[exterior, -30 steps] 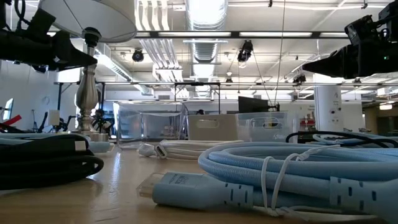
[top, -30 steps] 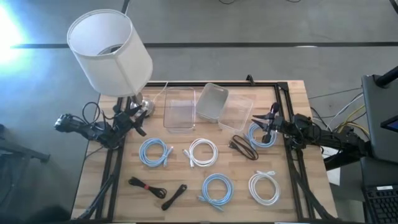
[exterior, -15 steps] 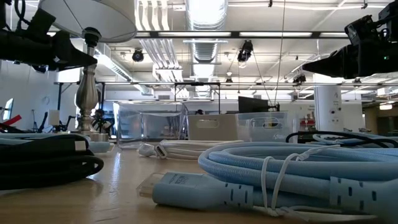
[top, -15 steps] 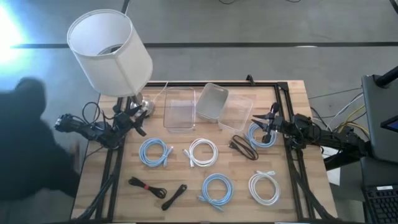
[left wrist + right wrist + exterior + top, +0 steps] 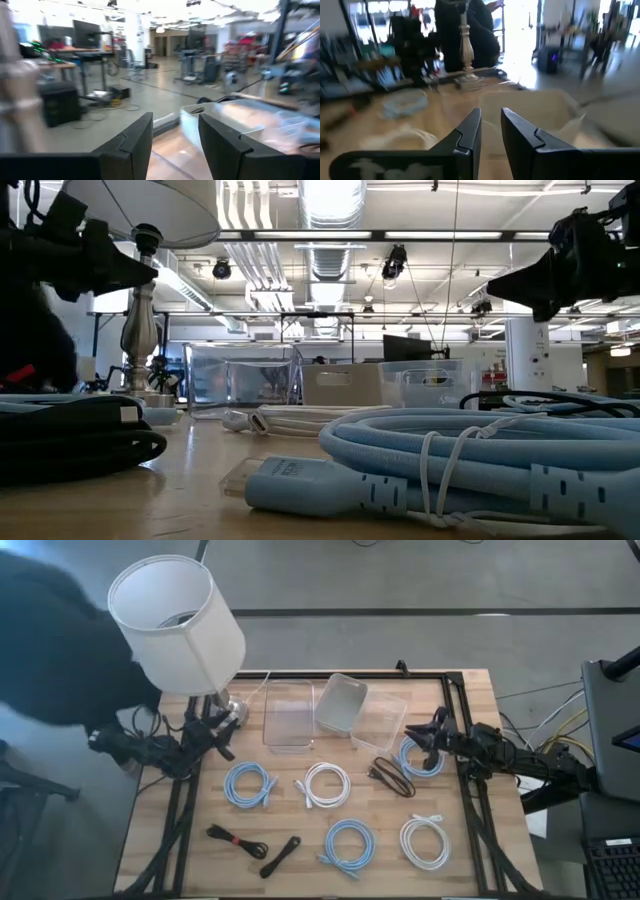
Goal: Sort HDMI cables
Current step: Put the top white HDMI cable into the right transparent bin
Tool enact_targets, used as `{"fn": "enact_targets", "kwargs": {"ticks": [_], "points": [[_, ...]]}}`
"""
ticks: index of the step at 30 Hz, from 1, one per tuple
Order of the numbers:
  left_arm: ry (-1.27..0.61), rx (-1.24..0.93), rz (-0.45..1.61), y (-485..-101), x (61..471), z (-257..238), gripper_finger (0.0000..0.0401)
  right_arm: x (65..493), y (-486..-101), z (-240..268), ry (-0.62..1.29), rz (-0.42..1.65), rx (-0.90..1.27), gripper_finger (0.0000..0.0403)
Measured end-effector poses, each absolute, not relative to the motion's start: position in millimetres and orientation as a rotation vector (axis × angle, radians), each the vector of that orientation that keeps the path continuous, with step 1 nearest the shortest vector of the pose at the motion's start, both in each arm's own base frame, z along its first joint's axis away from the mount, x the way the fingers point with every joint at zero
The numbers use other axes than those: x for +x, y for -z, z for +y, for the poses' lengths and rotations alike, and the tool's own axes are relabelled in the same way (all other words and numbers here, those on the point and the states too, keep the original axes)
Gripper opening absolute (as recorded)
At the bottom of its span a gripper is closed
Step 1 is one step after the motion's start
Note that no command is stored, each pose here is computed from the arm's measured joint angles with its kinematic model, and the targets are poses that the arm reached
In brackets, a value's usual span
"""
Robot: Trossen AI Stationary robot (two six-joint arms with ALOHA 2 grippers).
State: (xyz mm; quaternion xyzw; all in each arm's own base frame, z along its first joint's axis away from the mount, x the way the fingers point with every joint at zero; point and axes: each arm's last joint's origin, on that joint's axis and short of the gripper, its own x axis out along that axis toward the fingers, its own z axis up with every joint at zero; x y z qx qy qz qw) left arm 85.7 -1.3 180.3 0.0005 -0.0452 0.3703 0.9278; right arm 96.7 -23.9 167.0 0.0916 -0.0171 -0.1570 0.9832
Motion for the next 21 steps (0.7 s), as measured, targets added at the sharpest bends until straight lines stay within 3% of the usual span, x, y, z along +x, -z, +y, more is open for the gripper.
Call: {"fn": "enact_targets", "kwargs": {"ticks": [3,7,21], "points": [[-0.641,-0.067,-0.132,-181,88,-4,0.0163,97,-167,-24,0.314,-0.055,0.288,0.0076],[-0.509,-0.118,-0.157,-182,90,-7,0.0163,96,-173,-24,0.309,-0.100,0.207,0.0081],[-0.424,-0.111,-0.149,-183,95,-10,0.0163,94,-195,-24,0.304,-0.313,0.111,0.0113]]}}
